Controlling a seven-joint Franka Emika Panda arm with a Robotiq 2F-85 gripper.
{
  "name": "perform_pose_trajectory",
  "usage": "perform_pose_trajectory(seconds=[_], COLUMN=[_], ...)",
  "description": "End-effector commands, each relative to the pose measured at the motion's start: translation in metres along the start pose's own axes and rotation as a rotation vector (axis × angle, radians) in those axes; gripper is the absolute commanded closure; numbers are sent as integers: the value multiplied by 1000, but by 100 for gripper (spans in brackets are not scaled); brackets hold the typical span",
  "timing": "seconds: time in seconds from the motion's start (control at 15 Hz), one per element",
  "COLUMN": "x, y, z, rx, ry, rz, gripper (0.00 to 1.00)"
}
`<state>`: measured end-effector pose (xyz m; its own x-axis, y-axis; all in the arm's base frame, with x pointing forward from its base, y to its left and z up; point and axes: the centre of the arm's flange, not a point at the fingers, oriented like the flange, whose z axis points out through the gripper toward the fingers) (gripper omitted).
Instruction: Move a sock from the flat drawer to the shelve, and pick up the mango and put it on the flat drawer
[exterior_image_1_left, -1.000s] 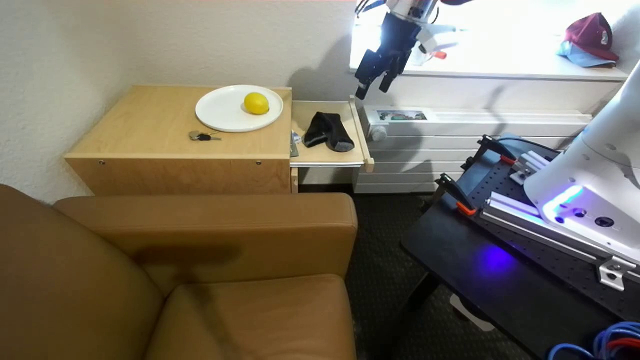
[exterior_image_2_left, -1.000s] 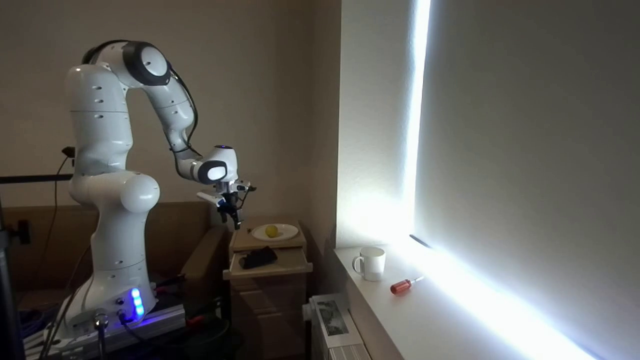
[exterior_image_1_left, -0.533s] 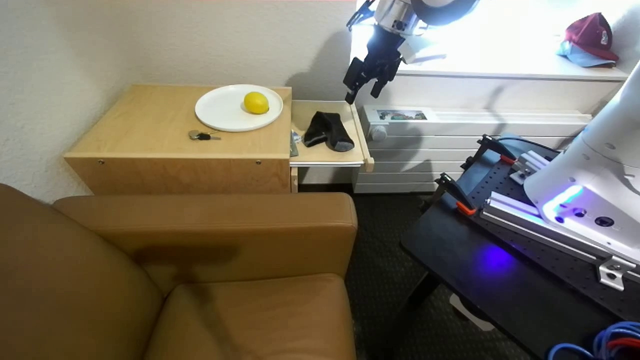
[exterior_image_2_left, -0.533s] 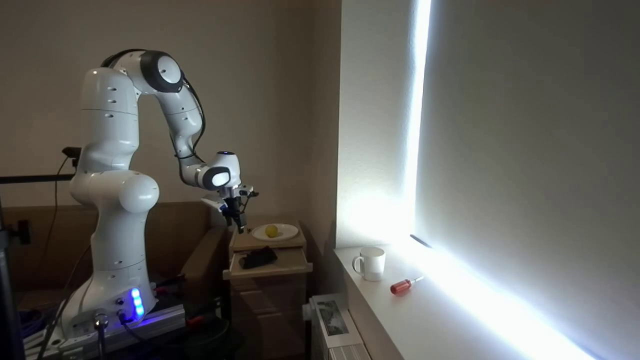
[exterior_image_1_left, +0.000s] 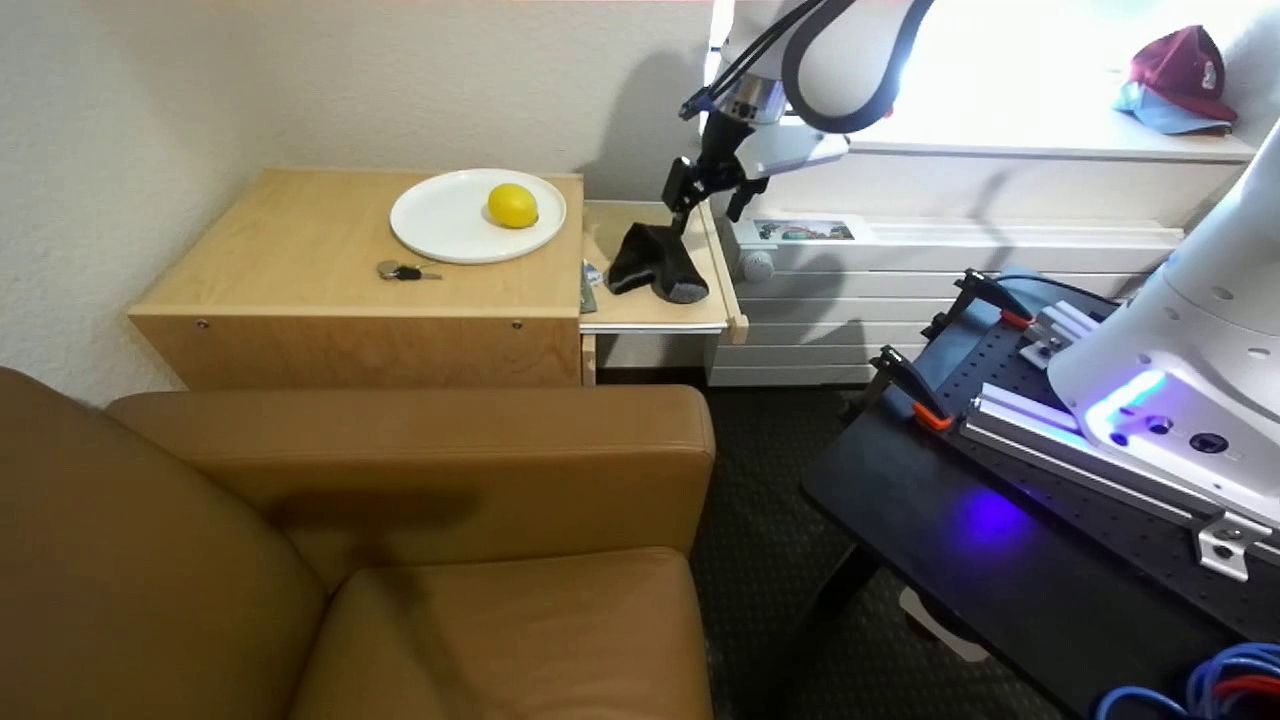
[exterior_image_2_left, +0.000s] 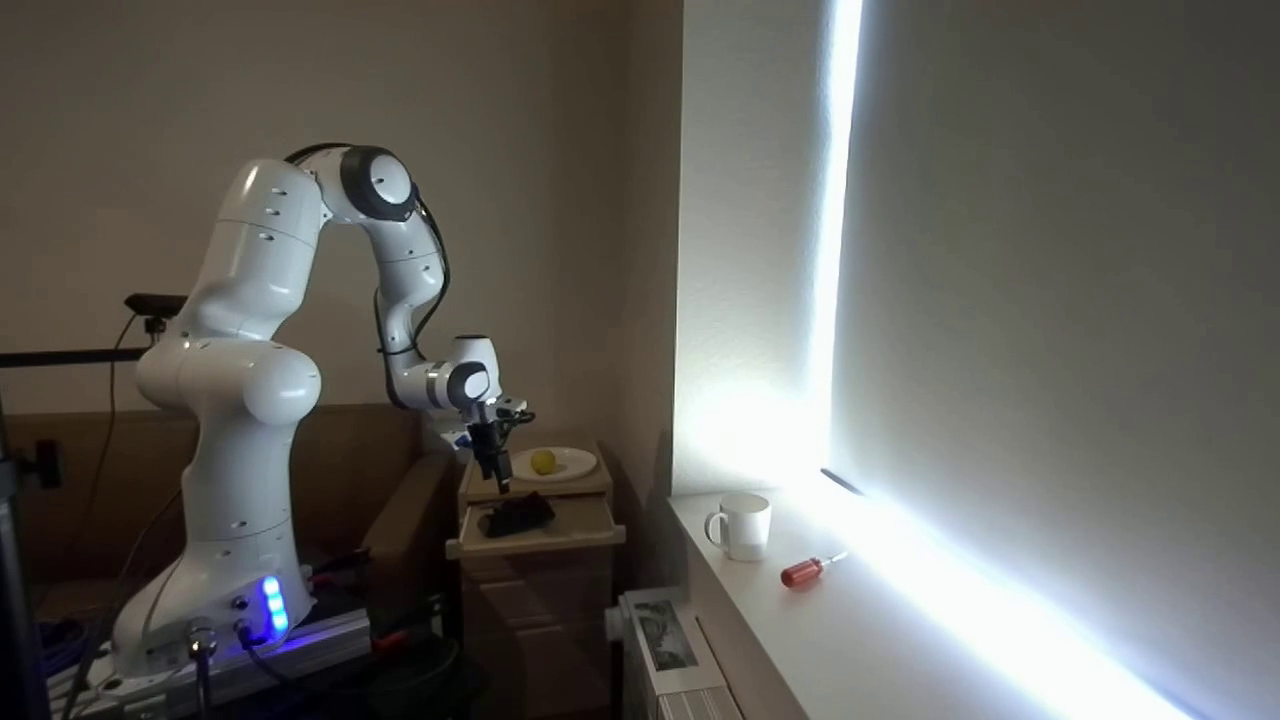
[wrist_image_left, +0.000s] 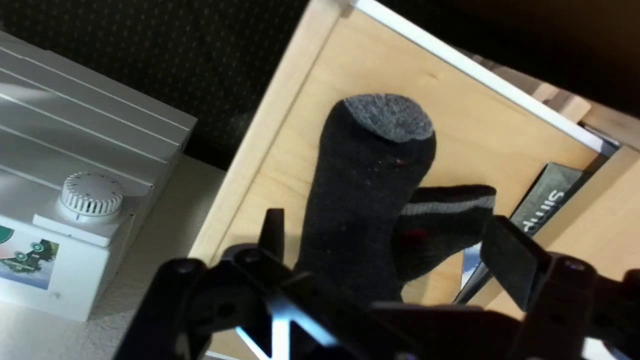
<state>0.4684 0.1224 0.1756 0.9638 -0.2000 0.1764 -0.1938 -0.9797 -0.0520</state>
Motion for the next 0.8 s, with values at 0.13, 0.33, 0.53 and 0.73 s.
perform_pose_trajectory(seconds=[0.13,0.33,0.53,0.73], x=[42,43,49,56], y=[-29,-18,-22,-17], z=[51,41,57,78], rx=[-2,-11,-44,-70], ry=[132,128,153,119], rz=[195,184,192,229], gripper=[0,0,0,0])
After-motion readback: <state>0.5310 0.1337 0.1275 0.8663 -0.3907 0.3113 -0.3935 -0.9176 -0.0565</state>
